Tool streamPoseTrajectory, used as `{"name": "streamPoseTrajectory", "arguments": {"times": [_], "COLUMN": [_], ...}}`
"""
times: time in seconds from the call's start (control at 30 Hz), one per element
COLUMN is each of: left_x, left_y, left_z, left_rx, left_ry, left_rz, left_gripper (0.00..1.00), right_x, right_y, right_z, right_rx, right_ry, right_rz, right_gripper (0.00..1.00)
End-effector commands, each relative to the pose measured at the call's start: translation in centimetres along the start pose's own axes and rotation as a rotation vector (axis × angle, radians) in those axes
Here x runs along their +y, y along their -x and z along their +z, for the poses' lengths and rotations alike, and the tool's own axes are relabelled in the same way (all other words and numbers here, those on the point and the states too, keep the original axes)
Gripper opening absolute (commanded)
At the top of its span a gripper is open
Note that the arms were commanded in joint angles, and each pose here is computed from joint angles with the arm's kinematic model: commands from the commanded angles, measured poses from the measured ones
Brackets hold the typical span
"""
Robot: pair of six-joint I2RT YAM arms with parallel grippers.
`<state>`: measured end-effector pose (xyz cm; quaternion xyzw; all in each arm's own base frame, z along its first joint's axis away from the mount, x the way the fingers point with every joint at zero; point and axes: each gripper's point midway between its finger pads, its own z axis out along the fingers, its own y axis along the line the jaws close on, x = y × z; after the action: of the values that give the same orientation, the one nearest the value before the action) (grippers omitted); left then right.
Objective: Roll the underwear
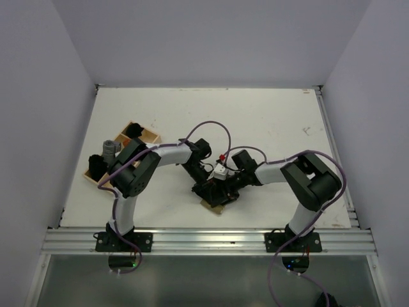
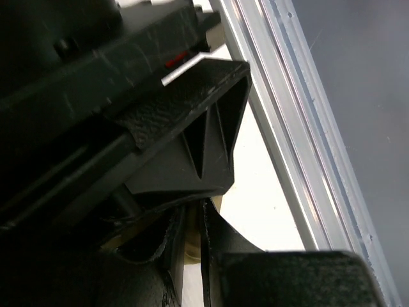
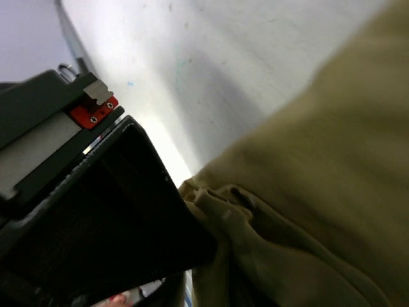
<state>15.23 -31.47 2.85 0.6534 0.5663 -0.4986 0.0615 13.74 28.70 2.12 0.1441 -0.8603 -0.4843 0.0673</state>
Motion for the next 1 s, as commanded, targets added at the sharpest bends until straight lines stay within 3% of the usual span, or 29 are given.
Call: {"name": "streamPoseTrajectory", "arguments": {"times": [0.0, 0.2, 0.47, 0.73, 0.97], "left_x": [0.8, 1.2, 1.0, 1.4, 1.4], "left_y": [-1.4, -1.6, -1.9, -2.3, -2.2], "left_z": [1.1, 1.3, 1.6, 1.6, 1.7], "left_rx": [0.069, 0.08, 0.099, 0.119, 0.116], "left_ry": [0.003, 0.003, -0.01, -0.006, -0.01], "left_rz": [0.002, -0.021, -0.045, -0.064, -0.067], "left_gripper": [0.11, 0.1, 0.09, 0.08, 0.08], "right_x": [0.2, -0.6, -1.0, -2.5, -4.2], "right_y": [1.9, 0.9, 0.4, 1.1, -0.9], "right_z": [-1.2, -2.0, -4.1, -9.3, -11.7], "right_rx": [-0.118, -0.129, -0.201, -0.403, -0.396], "right_ry": [-0.092, -0.159, -0.291, -0.584, -0.773], "right_rz": [-0.099, -0.068, -0.036, 0.078, 0.232], "right_gripper": [0.41, 0.49, 0.52, 0.54, 0.55]}}
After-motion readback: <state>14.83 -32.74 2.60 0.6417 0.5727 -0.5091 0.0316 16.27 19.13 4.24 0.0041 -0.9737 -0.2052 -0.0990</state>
